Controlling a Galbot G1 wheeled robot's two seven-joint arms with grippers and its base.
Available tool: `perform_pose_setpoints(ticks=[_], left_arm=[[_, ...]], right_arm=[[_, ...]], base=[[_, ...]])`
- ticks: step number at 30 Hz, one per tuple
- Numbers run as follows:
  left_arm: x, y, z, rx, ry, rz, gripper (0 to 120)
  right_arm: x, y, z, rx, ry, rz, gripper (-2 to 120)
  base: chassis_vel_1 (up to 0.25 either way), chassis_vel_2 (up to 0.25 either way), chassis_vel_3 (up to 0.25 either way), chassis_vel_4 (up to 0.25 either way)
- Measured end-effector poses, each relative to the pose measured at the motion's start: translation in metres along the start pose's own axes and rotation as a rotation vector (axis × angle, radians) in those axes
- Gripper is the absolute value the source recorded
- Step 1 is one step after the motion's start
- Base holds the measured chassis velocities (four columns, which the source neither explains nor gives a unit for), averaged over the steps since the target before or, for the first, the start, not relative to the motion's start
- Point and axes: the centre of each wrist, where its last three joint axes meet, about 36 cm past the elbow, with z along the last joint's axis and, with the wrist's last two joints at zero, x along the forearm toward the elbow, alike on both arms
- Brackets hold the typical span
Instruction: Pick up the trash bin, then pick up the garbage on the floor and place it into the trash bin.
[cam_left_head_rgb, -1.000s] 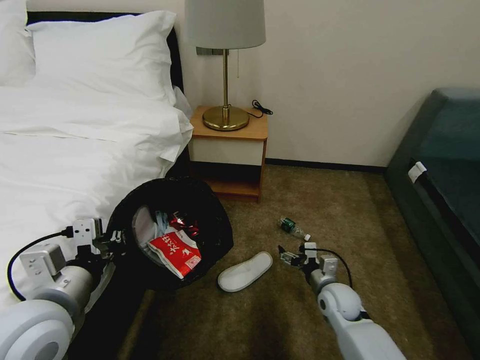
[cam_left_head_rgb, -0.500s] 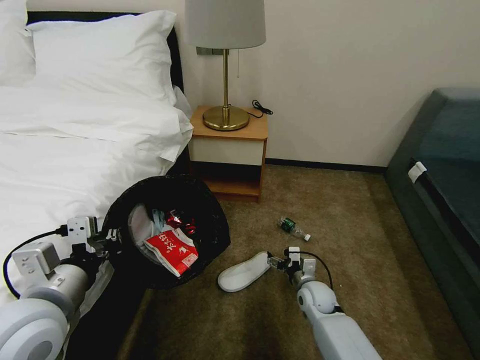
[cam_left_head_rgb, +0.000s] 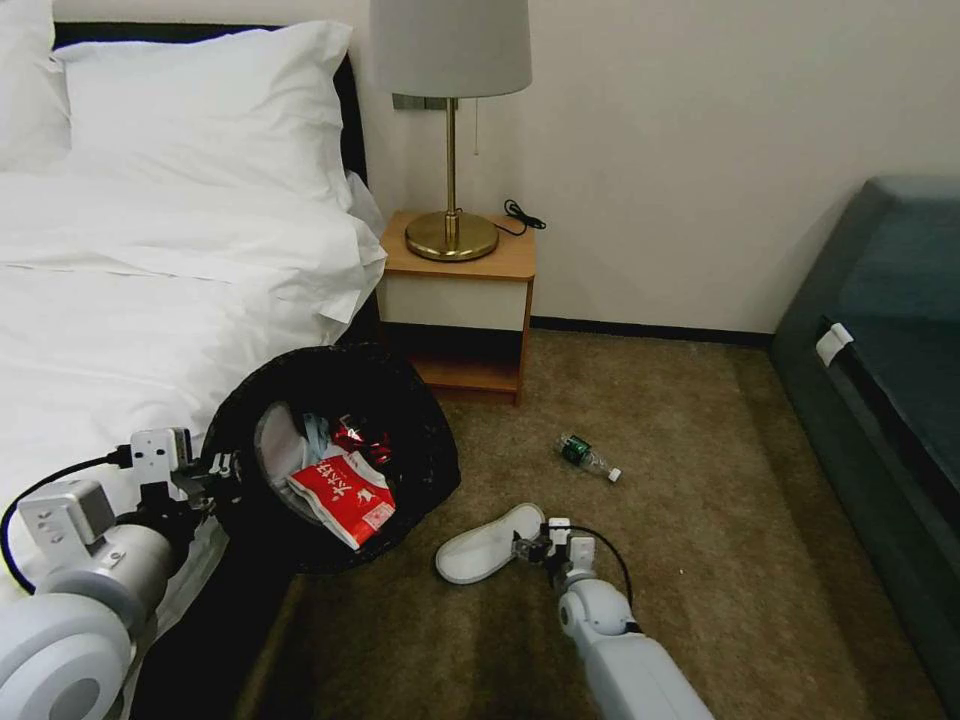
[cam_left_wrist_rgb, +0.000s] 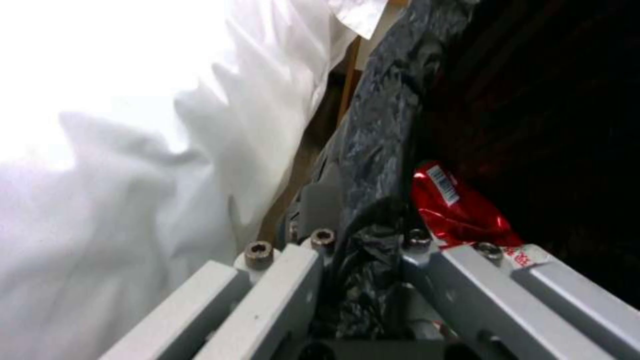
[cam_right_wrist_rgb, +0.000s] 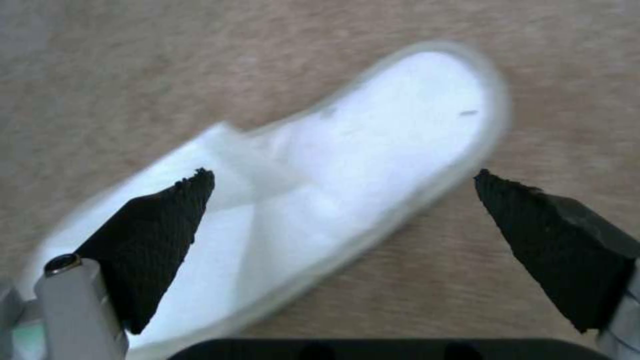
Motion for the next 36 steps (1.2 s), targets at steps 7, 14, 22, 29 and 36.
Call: perform_pose_setpoints(ticks=[7,14,22,29,36], left_arm=[[0.0,-0.001,0.0,-0.003,0.0,0.006,2],[-0.001,-0.002,0.001,-0.006,0.003,0.015,2],[-0.001,-0.003,0.002,-0.008,0.004,0.02,2],[-0.001,-0.004,0.002,-0.013,0.007,0.025,2],[-0.002,-0.005,0.002,-0.019,0.007,0.038,1]], right_arm=[[-0.009,0.032,0.003,0.011,0.005,-0.043,100],[-0.016,0.04,0.006,0.032,0.021,-0.061,100],[-0.024,0.04,0.001,0.026,0.027,-0.053,100],[-0.036,0.036,-0.007,0.044,0.034,-0.05,100],[-0.05,0.031,-0.019,0.081,0.038,-0.06,100]], base=[[0.0,0.0,0.0,0.0],[0.0,0.0,0.0,0.0],[0.0,0.0,0.0,0.0],[0.0,0.0,0.0,0.0],[0.0,0.0,0.0,0.0]])
